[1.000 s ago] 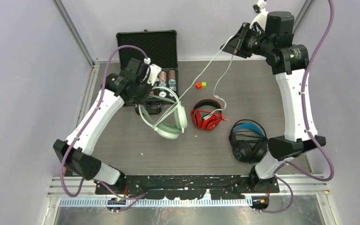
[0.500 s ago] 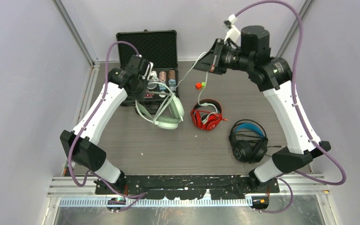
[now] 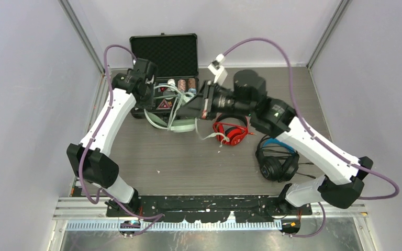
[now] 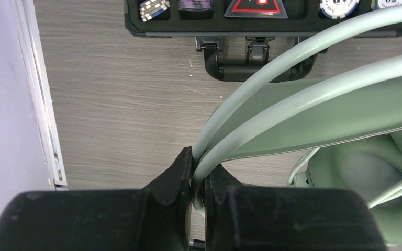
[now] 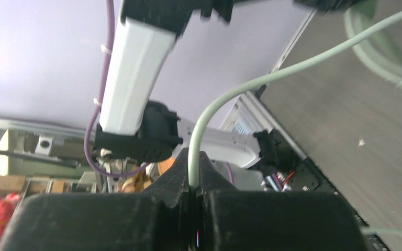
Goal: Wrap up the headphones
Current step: Wrap the headphones cable around the headphones.
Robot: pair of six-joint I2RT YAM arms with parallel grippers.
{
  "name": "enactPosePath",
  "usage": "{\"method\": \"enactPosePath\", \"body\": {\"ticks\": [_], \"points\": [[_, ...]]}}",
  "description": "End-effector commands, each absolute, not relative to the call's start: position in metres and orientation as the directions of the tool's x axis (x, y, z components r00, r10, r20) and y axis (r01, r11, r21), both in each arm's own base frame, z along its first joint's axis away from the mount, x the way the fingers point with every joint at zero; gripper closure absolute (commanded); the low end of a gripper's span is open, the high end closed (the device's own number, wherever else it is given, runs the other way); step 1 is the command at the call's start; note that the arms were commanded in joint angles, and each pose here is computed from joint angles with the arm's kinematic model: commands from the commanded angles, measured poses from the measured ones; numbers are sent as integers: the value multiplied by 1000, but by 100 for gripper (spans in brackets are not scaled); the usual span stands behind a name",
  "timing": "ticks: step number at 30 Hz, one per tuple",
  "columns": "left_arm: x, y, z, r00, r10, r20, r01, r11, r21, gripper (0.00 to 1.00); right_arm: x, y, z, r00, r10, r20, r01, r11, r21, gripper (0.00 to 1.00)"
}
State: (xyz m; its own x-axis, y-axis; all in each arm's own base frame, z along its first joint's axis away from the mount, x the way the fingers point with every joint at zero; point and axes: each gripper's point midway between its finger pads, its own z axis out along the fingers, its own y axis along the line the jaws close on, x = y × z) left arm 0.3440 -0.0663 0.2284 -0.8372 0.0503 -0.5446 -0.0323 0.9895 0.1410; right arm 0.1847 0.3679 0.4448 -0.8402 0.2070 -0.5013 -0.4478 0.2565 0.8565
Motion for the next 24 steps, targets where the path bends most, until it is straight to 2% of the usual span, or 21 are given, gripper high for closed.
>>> {"method": "enactPosePath", "body": {"ticks": [1,5,9,12,17,24], "points": [[362,-62,270,-721,-150,-677,-166,985,-42,100,154,402,466,-830,228,-509,-490,136,861,100],[367,-52,278,-681,-276,-678,-224,960,-166,100,125,428,439,-827,170,-536,-511,169,843,99],[374,-52,298,-634,-360,-684,-232,933,-276,100,116,444,403,-798,154,-583,-538,255,803,100],[379,-55,321,-585,-429,-688,-223,901,-372,100,103,459,381,-791,121,-599,-557,262,788,100],[387,-55,350,-515,-591,-620,-216,790,-573,100,91,468,336,-724,38,-689,-631,368,683,100],[387,-50,375,-473,-636,-609,-177,746,-641,100,97,456,274,-684,-8,-730,-646,471,601,100]]}}
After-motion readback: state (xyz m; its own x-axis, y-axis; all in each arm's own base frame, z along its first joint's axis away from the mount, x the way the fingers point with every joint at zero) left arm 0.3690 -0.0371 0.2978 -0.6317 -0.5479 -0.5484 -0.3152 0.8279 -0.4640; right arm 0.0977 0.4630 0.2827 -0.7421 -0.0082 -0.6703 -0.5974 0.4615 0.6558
